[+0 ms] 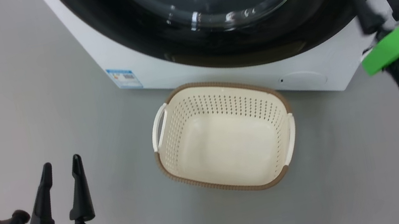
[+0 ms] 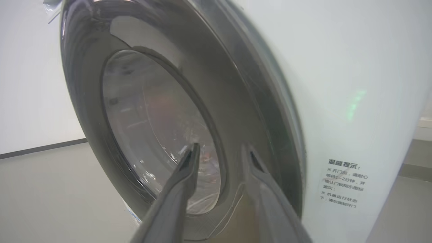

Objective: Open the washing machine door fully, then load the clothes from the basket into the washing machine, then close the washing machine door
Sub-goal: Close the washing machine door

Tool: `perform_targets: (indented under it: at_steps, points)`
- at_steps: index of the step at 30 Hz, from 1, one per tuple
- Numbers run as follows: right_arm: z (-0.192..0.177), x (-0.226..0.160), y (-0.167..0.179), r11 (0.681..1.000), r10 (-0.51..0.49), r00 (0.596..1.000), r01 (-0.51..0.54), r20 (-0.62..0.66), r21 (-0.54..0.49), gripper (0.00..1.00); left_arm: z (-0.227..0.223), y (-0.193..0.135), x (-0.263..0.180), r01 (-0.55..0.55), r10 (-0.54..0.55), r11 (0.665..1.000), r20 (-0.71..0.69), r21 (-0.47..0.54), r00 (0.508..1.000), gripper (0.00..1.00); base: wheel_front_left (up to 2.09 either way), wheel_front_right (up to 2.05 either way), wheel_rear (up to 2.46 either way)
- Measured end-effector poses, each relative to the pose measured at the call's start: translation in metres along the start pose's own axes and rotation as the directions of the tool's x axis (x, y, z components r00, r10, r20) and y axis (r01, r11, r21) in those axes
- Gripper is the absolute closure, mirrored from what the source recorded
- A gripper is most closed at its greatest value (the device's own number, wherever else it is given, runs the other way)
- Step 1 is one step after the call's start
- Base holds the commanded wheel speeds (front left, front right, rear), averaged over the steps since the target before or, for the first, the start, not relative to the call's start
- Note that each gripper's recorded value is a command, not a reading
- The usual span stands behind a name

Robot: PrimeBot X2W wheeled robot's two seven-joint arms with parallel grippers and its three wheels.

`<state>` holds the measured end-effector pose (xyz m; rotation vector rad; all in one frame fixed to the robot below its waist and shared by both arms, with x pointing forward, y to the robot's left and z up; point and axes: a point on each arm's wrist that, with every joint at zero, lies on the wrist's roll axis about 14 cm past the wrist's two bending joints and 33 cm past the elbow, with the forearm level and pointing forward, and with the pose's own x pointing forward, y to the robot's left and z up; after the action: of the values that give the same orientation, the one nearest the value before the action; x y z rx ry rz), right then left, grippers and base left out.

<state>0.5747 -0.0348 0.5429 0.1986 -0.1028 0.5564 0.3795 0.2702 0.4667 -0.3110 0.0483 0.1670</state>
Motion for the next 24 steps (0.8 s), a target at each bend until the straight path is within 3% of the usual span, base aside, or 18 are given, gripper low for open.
perform_targets:
  at_steps: [10,24]
  points:
    - [0.017,-0.051,0.017,1.0,-0.003,1.0,0.003,0.013,-0.005,0.0,0.007,-0.02,-0.006,0.068,-0.068,0.998,0.02,-0.005,0.997,0.0,0.0,0.0,0.0]
    - [0.035,-0.153,-0.014,0.979,-0.203,0.978,0.201,0.049,0.03,0.0,0.005,-0.079,-0.003,0.22,-0.219,0.975,0.022,-0.021,0.975,0.0,0.0,0.0,0.0]
